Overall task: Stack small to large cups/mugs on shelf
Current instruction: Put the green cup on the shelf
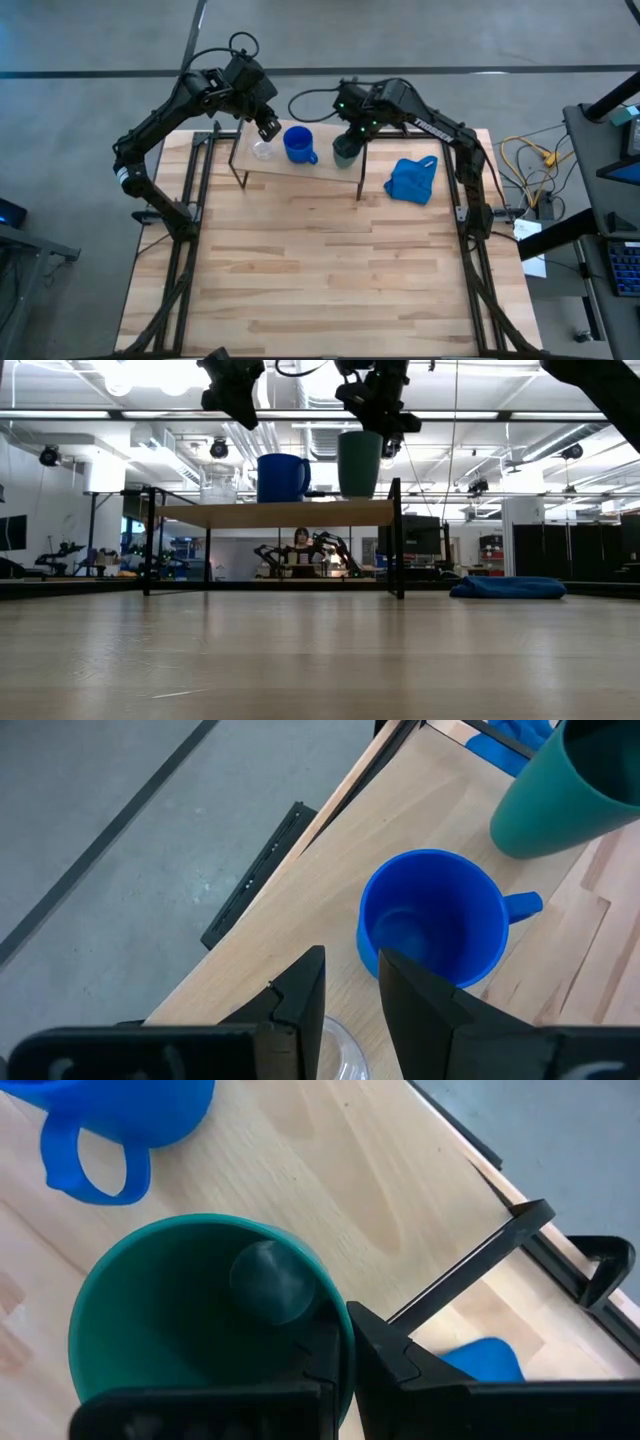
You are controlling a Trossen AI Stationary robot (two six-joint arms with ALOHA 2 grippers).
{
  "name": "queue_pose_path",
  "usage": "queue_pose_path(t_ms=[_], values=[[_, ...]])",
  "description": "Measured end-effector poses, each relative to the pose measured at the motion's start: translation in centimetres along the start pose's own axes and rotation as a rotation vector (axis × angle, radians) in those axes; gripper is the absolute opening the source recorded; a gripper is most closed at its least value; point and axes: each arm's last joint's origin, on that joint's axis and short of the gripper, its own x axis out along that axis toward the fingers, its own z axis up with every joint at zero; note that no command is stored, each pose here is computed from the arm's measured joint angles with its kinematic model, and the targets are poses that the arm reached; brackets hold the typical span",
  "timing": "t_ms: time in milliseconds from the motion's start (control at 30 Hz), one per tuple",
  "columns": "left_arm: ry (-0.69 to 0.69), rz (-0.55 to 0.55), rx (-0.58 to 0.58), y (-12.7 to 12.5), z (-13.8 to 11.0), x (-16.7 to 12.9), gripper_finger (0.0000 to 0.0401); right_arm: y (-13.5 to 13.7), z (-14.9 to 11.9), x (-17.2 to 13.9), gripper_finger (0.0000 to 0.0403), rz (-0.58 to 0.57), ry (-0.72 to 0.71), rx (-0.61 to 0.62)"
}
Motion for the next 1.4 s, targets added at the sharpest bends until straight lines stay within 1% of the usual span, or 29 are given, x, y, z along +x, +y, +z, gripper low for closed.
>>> queue_pose_path(t_ms=[367,600,1167,1400], values=[[0.0,0.0,0.0,0.0,0.0,0.0,0.0083,0.1,-0.2,1.2,0.0009,-0.014,0.037,0.0],[0.0,0.0,0.0,0.0,0.0,0.0,0.0083,0.3,0.5,1.3,0.0022,0.009,-0.031,0.021],[0.0,0.0,0.0,0.0,0.0,0.0,0.0083,0.3,0.5,1.1,0.0029,0.007,-0.041,-0.004],[0.001,0.0,0.0,0.0,0.0,0.0,0.0083,0.3,0.7,0.2,0.0029,0.016,-0.072,0.0]])
